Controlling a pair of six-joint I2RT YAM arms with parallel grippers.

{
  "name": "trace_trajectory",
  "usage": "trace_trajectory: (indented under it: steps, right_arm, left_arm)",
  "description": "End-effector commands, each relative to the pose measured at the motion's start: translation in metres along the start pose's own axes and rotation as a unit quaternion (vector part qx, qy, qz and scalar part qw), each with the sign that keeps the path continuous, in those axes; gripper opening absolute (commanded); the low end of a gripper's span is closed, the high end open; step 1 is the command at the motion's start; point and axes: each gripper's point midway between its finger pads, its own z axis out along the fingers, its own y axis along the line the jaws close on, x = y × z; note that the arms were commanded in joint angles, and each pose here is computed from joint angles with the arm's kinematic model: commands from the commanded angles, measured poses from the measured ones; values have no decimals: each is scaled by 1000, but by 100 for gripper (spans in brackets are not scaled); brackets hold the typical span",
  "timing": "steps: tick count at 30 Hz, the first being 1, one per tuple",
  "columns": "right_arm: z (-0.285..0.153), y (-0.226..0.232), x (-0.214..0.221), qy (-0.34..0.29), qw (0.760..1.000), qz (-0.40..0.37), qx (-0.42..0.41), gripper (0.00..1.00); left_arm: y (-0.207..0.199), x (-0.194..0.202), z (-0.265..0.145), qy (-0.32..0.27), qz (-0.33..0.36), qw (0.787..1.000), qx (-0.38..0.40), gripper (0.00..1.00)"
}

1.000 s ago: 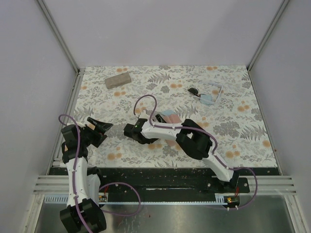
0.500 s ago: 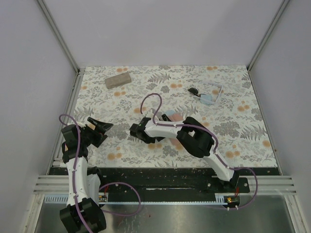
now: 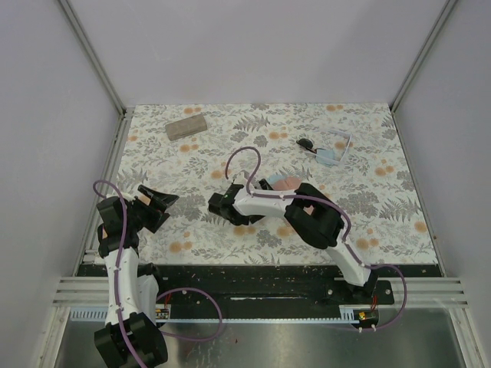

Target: Organize the sunglasses

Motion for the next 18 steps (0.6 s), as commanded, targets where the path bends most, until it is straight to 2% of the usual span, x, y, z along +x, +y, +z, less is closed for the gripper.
trace_trajectory:
  steps: [1, 11, 18]
  right_arm:
    - [-18, -31, -26, -25, 998, 61, -18, 100]
    - [-2, -24, -14, -2, 998, 14, -65, 99]
    - [17, -25, 0, 21, 998, -13, -60, 99]
  left_arm:
    - [-9, -7, 0, -9, 22, 999, 21, 94]
    - [-10, -7, 0, -9, 24, 999, 23, 94]
    - [-10, -7, 0, -9, 24, 999, 23, 94]
